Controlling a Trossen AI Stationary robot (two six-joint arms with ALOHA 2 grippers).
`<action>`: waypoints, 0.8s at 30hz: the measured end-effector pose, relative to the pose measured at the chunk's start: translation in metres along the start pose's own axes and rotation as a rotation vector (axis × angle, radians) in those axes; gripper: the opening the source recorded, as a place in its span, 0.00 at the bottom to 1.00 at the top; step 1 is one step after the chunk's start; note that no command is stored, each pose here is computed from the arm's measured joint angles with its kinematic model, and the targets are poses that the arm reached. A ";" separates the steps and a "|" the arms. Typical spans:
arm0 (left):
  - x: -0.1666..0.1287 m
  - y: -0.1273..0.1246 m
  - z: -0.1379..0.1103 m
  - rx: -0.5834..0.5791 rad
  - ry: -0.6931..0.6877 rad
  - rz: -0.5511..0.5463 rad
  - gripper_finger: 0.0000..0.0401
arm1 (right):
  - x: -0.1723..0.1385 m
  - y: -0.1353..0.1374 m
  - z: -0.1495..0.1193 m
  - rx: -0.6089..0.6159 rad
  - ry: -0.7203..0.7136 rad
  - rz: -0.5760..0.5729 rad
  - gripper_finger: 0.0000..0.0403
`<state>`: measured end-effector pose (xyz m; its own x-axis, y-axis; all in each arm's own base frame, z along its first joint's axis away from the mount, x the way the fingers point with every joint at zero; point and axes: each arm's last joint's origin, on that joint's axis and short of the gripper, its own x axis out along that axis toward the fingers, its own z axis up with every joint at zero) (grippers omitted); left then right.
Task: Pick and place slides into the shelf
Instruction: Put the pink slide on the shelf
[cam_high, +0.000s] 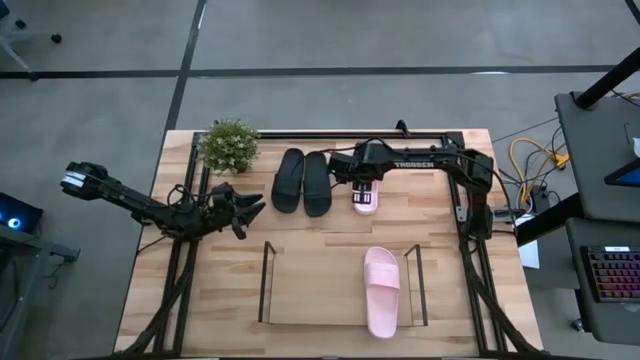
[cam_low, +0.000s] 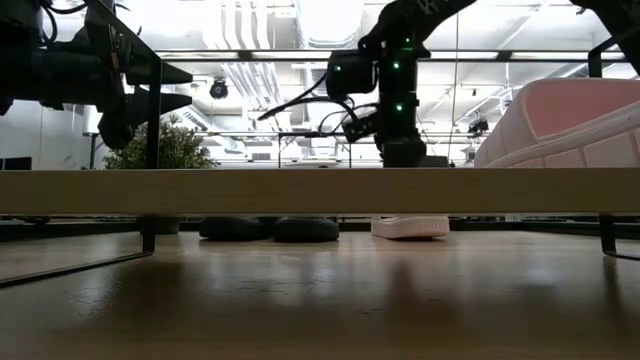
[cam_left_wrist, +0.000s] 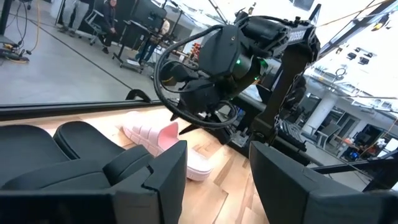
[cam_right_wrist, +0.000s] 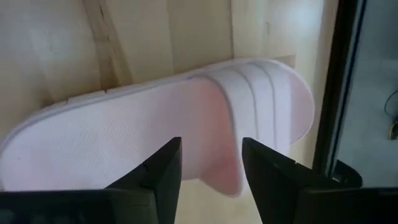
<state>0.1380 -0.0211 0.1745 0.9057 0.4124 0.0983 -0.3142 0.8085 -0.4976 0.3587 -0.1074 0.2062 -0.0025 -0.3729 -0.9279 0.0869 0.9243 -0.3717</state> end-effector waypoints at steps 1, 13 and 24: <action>0.000 0.000 0.000 -0.002 -0.002 0.000 0.40 | 0.002 0.001 -0.001 0.001 0.006 0.001 0.40; 0.000 0.000 0.000 -0.001 -0.001 0.000 0.40 | 0.022 -0.006 -0.009 0.093 0.029 -0.054 0.40; 0.000 0.000 0.001 -0.003 -0.003 -0.001 0.40 | 0.029 -0.020 -0.009 0.158 -0.001 -0.088 0.37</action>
<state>0.1379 -0.0211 0.1751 0.9051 0.4129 0.1019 -0.3121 0.8077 -0.5002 0.3484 -0.1362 0.1865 -0.0160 -0.4519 -0.8919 0.2414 0.8639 -0.4421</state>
